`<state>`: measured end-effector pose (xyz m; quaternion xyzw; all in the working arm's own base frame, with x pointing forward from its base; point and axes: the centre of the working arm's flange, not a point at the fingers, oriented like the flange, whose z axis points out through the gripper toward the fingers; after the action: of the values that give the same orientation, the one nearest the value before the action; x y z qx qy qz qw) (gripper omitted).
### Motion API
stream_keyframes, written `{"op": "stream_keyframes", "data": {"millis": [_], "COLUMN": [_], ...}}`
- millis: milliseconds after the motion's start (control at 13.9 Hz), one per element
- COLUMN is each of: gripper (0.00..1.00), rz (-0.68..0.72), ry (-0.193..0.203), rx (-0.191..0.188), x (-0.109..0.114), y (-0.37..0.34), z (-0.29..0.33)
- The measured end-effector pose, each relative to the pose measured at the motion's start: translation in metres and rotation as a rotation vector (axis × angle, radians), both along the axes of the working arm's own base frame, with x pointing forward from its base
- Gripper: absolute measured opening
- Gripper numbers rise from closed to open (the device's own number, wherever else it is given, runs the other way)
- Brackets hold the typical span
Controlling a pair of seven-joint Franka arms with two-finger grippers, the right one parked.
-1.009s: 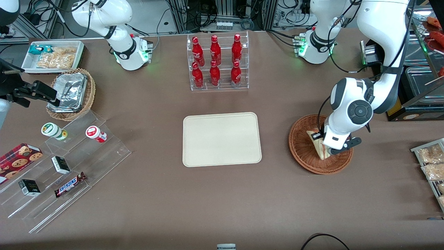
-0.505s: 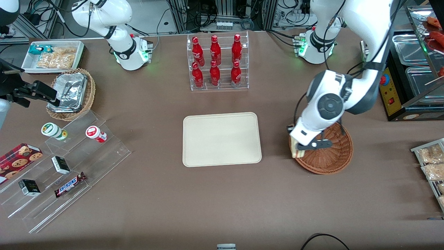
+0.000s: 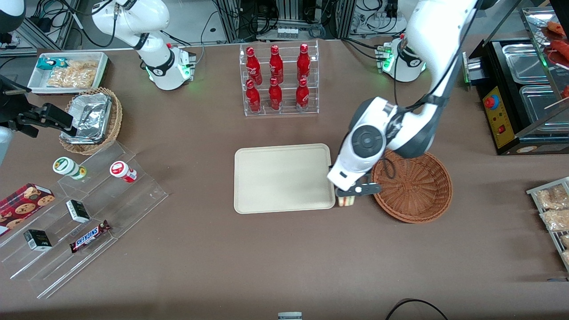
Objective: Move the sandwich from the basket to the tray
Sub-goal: 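Lift the sandwich and carry it over the cream tray, then lower the sandwich onto the tray and open the left gripper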
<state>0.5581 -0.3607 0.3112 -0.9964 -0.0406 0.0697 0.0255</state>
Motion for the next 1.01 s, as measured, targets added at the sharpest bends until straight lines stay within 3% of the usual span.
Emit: {"op": "stream_keyframes", "data": {"millis": [577, 1009], "gripper": [0.15, 0.15], "rz": [0.134, 0.106], "ry": [-0.02, -0.025], "rx": [-0.008, -0.024], "x": [-0.026, -0.046], "y": [-0.12, -0.166], "z": [-0.035, -0.048]}}
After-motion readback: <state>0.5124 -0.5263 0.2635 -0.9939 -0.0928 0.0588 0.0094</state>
